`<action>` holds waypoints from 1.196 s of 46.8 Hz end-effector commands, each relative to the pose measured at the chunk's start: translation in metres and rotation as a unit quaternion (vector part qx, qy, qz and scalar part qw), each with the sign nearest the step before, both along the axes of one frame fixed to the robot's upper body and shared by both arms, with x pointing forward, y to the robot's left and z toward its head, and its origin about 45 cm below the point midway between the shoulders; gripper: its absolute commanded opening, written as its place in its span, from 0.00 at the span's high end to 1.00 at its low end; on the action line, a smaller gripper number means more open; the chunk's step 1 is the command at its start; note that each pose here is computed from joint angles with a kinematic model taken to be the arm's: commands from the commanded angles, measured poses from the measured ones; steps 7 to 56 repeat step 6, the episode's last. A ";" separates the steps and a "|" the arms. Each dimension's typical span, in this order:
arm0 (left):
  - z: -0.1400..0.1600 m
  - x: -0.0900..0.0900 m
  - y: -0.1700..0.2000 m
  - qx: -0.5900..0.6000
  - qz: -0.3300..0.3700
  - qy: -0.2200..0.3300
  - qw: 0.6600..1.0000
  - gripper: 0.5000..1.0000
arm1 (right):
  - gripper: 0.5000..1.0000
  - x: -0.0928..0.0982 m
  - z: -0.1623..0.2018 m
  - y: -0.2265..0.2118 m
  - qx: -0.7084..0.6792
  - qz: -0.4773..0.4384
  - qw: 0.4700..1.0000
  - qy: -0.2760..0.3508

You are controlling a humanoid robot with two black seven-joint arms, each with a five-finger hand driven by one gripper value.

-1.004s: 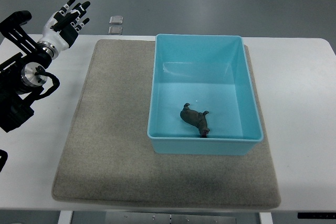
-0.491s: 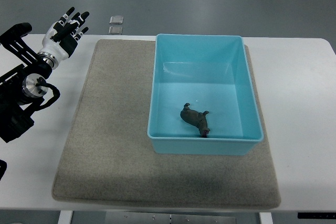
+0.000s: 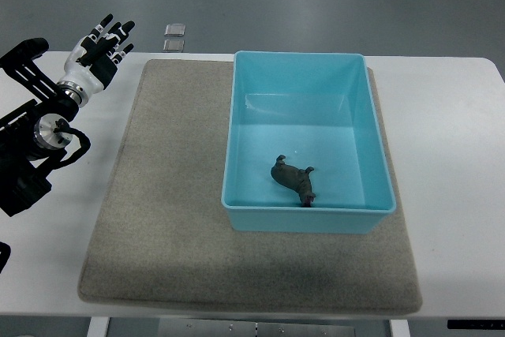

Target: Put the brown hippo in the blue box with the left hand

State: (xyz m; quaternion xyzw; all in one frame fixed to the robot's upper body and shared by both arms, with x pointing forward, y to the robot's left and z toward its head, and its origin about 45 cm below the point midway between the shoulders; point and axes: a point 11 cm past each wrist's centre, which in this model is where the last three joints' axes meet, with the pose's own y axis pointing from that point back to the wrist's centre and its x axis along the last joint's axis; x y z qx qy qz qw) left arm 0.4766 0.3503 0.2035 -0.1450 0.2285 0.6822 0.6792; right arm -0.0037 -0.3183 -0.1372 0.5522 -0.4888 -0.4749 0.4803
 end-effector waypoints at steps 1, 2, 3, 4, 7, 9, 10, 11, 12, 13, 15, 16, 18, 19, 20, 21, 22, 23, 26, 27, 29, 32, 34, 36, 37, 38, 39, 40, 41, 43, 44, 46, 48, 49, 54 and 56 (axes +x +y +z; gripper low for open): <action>0.000 0.000 -0.001 0.000 0.000 0.000 1.000 0.00 | 0.13 0.000 0.000 0.000 0.000 0.001 1.000 0.001; 0.000 0.000 -0.001 0.000 0.000 0.000 1.000 0.00 | 0.13 -0.001 0.000 -0.001 -0.001 0.002 1.000 0.002; 0.000 0.000 -0.001 0.000 0.000 0.000 1.000 0.01 | 0.13 -0.002 0.000 -0.001 -0.002 0.005 1.000 0.003; 0.000 0.000 -0.001 0.000 0.000 0.000 1.000 0.00 | 0.13 -0.003 0.000 -0.001 -0.002 0.005 1.000 0.003; 0.000 0.000 -0.001 0.000 0.000 0.000 1.000 0.00 | 0.13 -0.003 0.000 0.000 0.000 0.008 1.000 0.005; 0.000 0.000 -0.001 0.000 0.000 0.000 1.000 0.00 | 0.13 -0.003 0.000 0.000 0.000 0.008 1.000 0.005; 0.000 0.000 -0.001 0.000 0.000 0.000 1.000 0.00 | 0.13 -0.003 0.000 0.000 0.000 0.008 1.000 0.005; 0.000 0.000 -0.001 0.000 0.000 0.000 1.000 0.00 | 0.13 -0.003 0.000 0.000 0.000 0.008 1.000 0.005; 0.000 0.000 -0.001 0.000 0.000 0.000 1.000 0.00 | 0.13 -0.003 0.000 0.000 0.000 0.008 1.000 0.005; 0.000 0.000 -0.001 0.000 0.000 0.000 1.000 0.00 | 0.13 -0.003 0.000 0.000 0.000 0.008 1.000 0.005; 0.000 0.000 -0.001 0.000 0.000 0.000 1.000 0.00 | 0.13 -0.003 0.000 0.000 0.000 0.008 1.000 0.005; 0.000 0.000 -0.001 0.000 0.000 0.000 1.000 0.00 | 0.13 -0.003 0.000 0.000 0.000 0.008 1.000 0.005; 0.000 0.000 -0.001 0.000 0.000 0.000 1.000 0.00 | 0.13 -0.003 0.000 0.000 0.000 0.008 1.000 0.005; 0.000 0.000 -0.001 0.000 0.000 0.000 1.000 0.00 | 0.13 -0.003 0.000 0.000 0.000 0.008 1.000 0.005; 0.000 0.000 -0.001 0.000 0.000 0.000 1.000 0.00 | 0.13 -0.003 0.000 0.000 0.000 0.008 1.000 0.005; 0.000 0.000 -0.001 0.000 0.000 0.000 1.000 0.00 | 0.13 -0.003 0.000 0.000 0.000 0.008 1.000 0.005; 0.000 0.000 -0.001 0.000 0.000 0.000 1.000 0.00 | 0.13 -0.003 0.000 0.000 0.000 0.008 1.000 0.005; 0.000 0.000 -0.001 0.000 0.000 0.000 1.000 0.00 | 0.13 -0.003 0.000 0.000 0.000 0.008 1.000 0.005; 0.000 0.000 -0.001 0.000 0.000 0.000 1.000 0.00 | 0.13 -0.003 0.000 0.000 0.000 0.008 1.000 0.005; 0.000 0.000 -0.001 0.000 0.000 0.000 1.000 0.00 | 0.13 -0.003 0.000 0.000 0.000 0.008 1.000 0.005; 0.000 0.000 -0.001 0.000 0.000 0.000 1.000 0.00 | 0.13 -0.003 0.000 0.000 0.000 0.008 1.000 0.005; 0.000 0.000 -0.001 0.000 0.000 0.000 1.000 0.00 | 0.13 -0.003 0.000 0.000 0.000 0.008 1.000 0.005; 0.000 0.000 -0.001 0.000 0.000 0.000 1.000 0.00 | 0.13 -0.003 0.000 0.000 0.000 0.008 1.000 0.005; 0.000 0.000 -0.001 0.000 0.000 0.000 1.000 0.00 | 0.13 -0.003 0.000 0.000 0.000 0.008 1.000 0.005; 0.000 0.000 -0.001 0.000 0.000 0.000 1.000 0.00 | 0.13 -0.003 0.000 0.000 0.000 0.008 1.000 0.005; 0.000 0.000 -0.001 0.000 0.000 0.000 1.000 0.00 | 0.13 -0.003 0.000 0.000 0.000 0.008 1.000 0.005; 0.000 0.000 -0.001 0.000 0.000 0.000 1.000 0.00 | 0.13 -0.003 0.000 0.000 0.000 0.008 1.000 0.005; 0.000 0.000 -0.001 0.000 0.000 0.000 1.000 0.00 | 0.13 -0.003 0.000 0.000 0.000 0.008 1.000 0.005; 0.000 0.000 -0.001 0.000 0.000 0.000 1.000 0.00 | 0.13 -0.003 0.000 0.000 0.000 0.008 1.000 0.005; 0.000 0.000 -0.001 0.000 0.000 0.000 1.000 0.00 | 0.13 -0.003 0.000 0.000 0.000 0.008 1.000 0.005; 0.000 0.000 -0.001 0.000 0.000 0.000 1.000 0.00 | 0.13 -0.003 0.000 0.000 0.000 0.008 1.000 0.005; 0.000 0.000 -0.001 0.000 0.000 0.000 1.000 0.00 | 0.13 -0.003 0.000 0.000 0.000 0.008 1.000 0.005; 0.000 0.000 -0.001 0.000 0.000 0.000 1.000 0.00 | 0.13 -0.003 0.000 0.000 0.000 0.008 1.000 0.005; 0.000 0.000 -0.001 0.000 0.000 0.000 1.000 0.00 | 0.13 -0.003 0.000 0.000 0.000 0.008 1.000 0.005; 0.000 0.000 -0.001 0.000 0.000 0.000 1.000 0.00 | 0.13 -0.003 0.000 0.000 0.000 0.008 1.000 0.005; 0.000 0.000 -0.001 0.000 0.000 0.000 1.000 0.00 | 0.13 -0.003 0.000 0.000 0.000 0.008 1.000 0.005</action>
